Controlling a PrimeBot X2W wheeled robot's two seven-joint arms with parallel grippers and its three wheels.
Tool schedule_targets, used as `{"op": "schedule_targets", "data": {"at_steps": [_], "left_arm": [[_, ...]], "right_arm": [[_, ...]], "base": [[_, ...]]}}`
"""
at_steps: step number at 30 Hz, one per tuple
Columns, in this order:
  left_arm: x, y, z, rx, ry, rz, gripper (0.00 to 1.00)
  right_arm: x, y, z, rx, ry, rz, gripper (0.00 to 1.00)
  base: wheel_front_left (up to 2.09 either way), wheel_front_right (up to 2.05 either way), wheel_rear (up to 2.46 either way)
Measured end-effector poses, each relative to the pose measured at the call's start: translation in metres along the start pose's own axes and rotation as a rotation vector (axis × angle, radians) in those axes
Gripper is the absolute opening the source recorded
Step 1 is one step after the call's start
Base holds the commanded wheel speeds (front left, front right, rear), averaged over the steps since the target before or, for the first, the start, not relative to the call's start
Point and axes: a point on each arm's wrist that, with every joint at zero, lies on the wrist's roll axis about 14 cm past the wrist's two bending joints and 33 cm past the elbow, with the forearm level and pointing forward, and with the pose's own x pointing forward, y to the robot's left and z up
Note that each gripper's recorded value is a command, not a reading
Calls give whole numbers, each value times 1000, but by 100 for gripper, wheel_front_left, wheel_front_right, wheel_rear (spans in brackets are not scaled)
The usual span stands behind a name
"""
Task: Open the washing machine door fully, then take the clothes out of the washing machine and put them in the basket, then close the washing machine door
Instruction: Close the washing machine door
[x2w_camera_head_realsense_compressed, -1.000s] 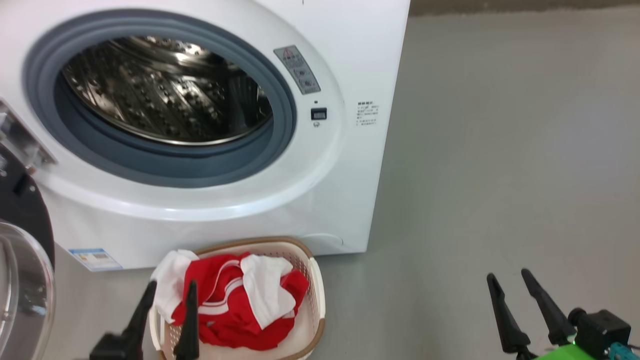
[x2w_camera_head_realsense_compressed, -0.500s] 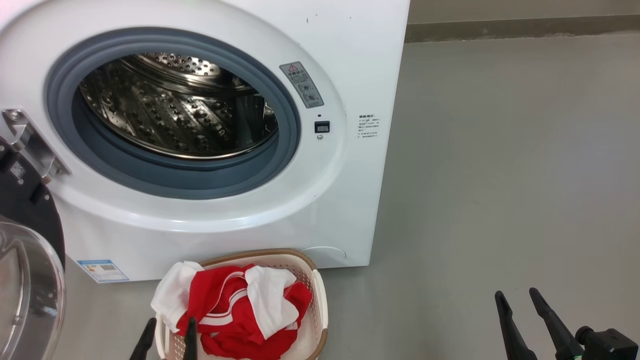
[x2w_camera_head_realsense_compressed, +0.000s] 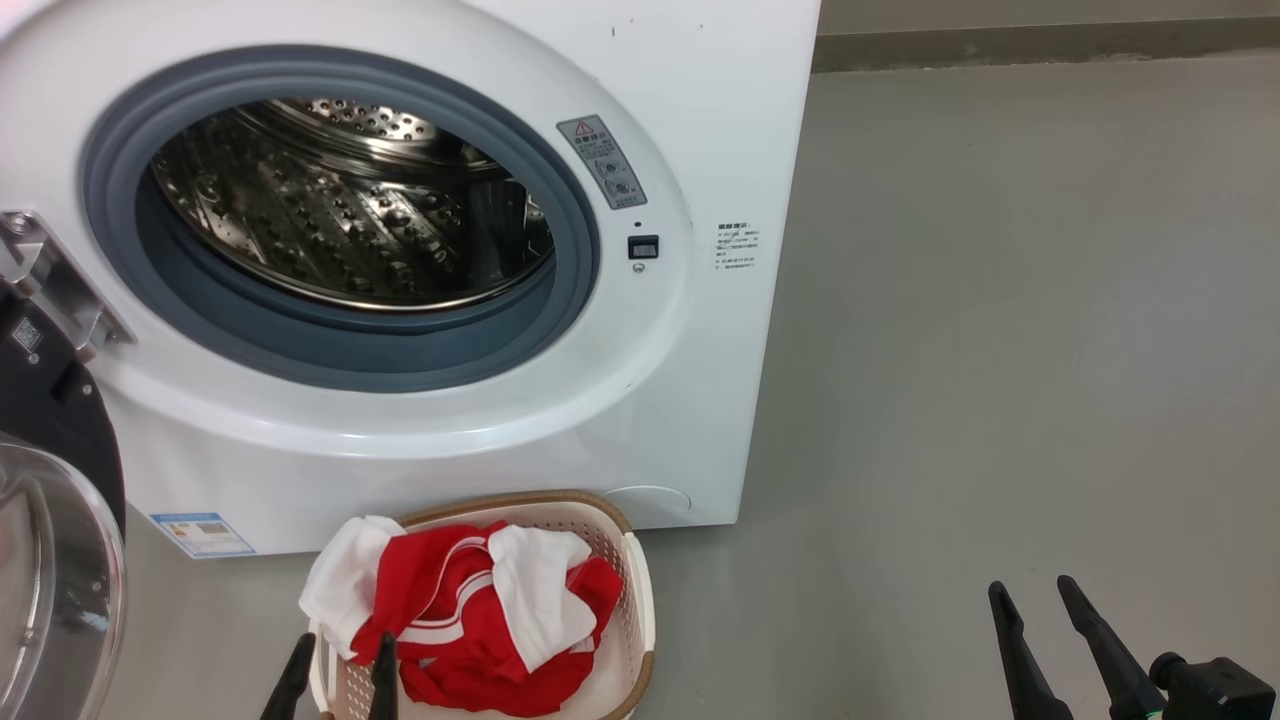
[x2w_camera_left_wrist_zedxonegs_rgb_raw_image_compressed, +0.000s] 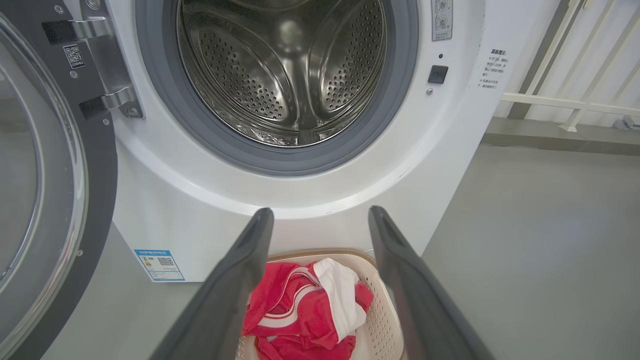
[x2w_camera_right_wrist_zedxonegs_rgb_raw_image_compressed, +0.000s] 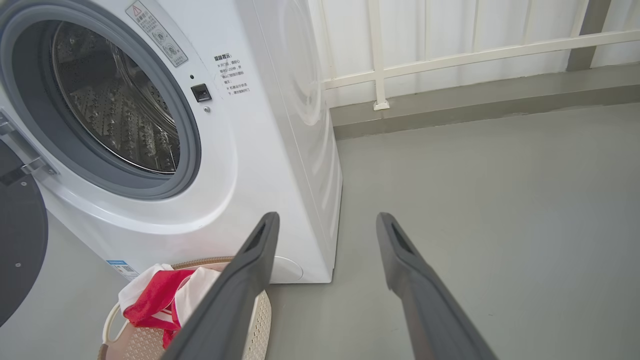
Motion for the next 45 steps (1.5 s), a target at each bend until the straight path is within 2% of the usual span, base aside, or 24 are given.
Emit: {"op": "schedule_targets", "data": {"at_steps": [9,25,45], "left_arm": [[1,0,-1,-4,3,3,100],[3,0,-2,-5,6,4,100],[3,2,4,-3,-14,21,100]], "right_arm": [[1,0,-2,0,7,-1,100],[3,0,-5,0,18,0,100],[8,7,-6,-1,23,23,100]], "base": [[-31,31,0],[-120,119,0],[-5,5,0]]}}
